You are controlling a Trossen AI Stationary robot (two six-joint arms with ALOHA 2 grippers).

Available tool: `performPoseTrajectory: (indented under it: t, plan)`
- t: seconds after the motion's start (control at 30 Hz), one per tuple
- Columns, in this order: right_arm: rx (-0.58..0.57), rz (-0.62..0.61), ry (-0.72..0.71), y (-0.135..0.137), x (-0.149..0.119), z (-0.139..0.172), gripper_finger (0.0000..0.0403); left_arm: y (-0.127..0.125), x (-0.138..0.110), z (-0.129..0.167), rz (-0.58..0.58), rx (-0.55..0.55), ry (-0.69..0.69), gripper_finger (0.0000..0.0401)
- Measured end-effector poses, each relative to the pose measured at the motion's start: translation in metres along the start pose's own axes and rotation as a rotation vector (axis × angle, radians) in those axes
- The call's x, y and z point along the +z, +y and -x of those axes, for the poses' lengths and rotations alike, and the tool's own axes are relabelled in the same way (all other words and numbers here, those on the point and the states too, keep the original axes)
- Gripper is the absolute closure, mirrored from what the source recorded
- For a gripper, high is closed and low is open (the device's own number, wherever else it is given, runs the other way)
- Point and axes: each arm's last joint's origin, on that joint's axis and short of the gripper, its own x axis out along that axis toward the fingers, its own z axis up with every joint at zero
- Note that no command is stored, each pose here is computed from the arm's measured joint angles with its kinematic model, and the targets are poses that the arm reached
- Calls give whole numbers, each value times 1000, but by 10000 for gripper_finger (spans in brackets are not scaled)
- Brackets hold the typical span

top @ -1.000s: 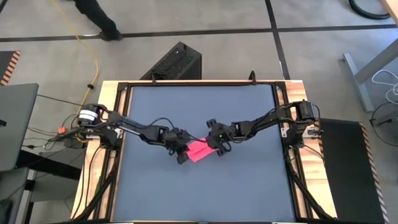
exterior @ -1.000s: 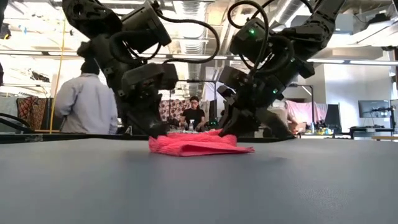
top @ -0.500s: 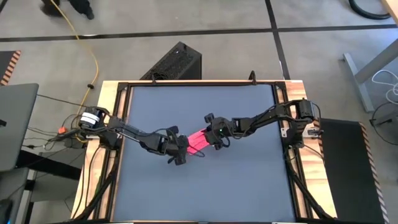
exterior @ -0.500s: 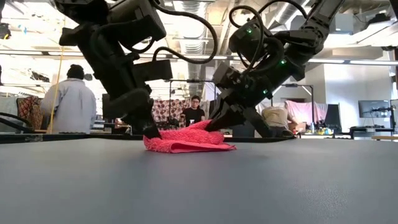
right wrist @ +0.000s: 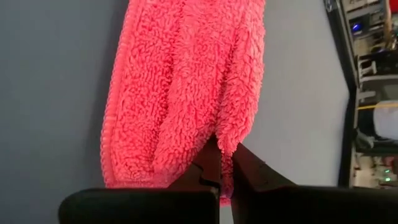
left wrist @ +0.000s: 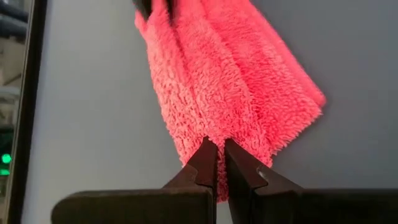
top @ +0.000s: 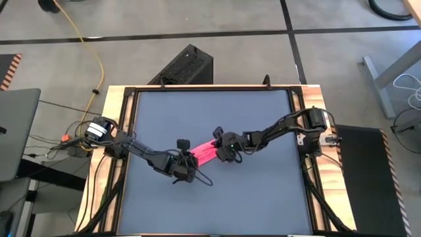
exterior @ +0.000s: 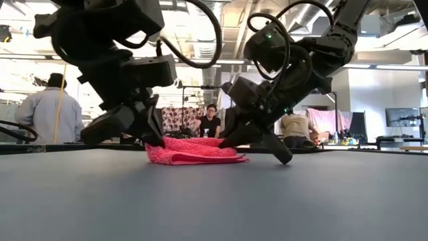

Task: Roll towel
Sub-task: Roll the light red towel

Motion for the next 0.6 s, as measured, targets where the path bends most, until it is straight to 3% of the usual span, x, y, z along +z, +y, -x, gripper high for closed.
performPoseTrajectory:
  t: [0.13, 0.37, 0.6]
  plan:
    - [-26, 51, 11, -4, 1, 3, 376, -1, -1, 1, -53, 7, 9, 401]
    - [-68, 185, 9, -6, 4, 3, 376, 8, -10, 0, -150, 127, 93, 401]
    - [-133, 226, 19, -11, 5, 3, 376, 21, -14, -5, -213, 236, 148, 401]
